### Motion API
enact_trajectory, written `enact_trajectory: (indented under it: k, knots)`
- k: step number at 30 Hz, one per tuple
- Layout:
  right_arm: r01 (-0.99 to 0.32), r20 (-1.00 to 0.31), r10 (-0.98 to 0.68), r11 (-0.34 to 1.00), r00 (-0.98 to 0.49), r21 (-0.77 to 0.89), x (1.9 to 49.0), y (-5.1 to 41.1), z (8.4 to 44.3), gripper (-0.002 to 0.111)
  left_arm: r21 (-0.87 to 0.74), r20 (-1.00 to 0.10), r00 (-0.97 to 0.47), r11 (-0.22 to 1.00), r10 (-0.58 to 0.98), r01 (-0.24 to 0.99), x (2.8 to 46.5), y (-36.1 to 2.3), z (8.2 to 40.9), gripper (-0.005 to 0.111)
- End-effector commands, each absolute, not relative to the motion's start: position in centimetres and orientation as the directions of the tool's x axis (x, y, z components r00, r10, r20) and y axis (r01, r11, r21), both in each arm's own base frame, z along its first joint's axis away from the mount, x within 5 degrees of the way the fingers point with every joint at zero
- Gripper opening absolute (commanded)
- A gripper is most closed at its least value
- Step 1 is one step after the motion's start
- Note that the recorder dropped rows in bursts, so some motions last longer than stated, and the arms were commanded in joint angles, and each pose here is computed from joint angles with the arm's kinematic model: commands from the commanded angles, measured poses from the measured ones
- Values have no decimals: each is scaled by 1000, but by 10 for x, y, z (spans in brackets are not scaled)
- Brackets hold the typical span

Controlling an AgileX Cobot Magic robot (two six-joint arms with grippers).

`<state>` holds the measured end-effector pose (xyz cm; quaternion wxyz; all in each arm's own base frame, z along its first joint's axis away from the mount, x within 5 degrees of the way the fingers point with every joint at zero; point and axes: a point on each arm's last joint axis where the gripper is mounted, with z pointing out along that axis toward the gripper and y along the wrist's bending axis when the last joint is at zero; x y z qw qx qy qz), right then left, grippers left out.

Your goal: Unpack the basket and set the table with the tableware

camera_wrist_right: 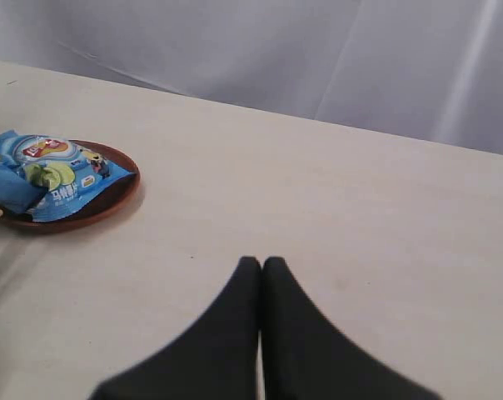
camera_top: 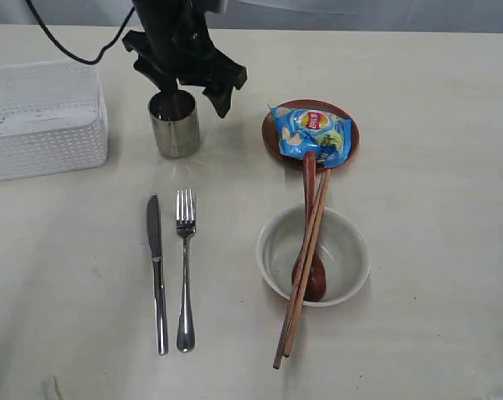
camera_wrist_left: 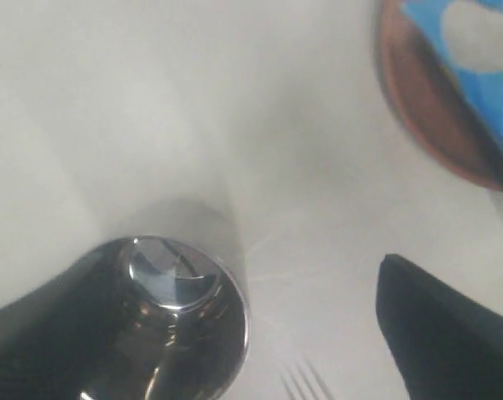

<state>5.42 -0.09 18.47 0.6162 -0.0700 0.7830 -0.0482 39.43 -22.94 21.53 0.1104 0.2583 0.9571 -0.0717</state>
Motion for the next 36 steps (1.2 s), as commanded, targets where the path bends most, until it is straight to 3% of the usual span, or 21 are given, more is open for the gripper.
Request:
enact_trajectory:
  k: [1, 4, 9, 15, 20, 26, 36]
  knots:
    - [-46, -960, -168, 986, -224, -161, 54, -1, 184, 0, -75, -334, -813, 847, 476, 527, 386, -225, 255, 75]
    - [-46, -960, -168, 986, -224, -161, 54, -1, 184, 0, -69, -380, -794, 841, 475, 536, 378, -221, 280, 58]
    - [-46, -960, -168, 986, -224, -161, 54, -1, 184, 0, -63, -481, -752, 837, 451, 543, 360, -211, 328, 1]
    - [-46, -960, -168, 986, -224, -161, 54, -1, 184, 0, -73, -641, -670, 839, 374, 539, 328, -194, 392, 1]
    - [-46, -960, -168, 986, -224, -161, 54, -1, 184, 0, -118, -760, -588, 830, 278, 545, 286, -174, 426, 1]
    - [-46, -960, -168, 986, -224, -161, 54, -1, 184, 0, -120, -847, -492, 829, 201, 546, 228, -141, 443, 1]
    - [-46, -960, -166, 986, -224, -160, 54, -1, 184, 0, -106, -923, -363, 826, 124, 553, 127, -83, 436, 1]
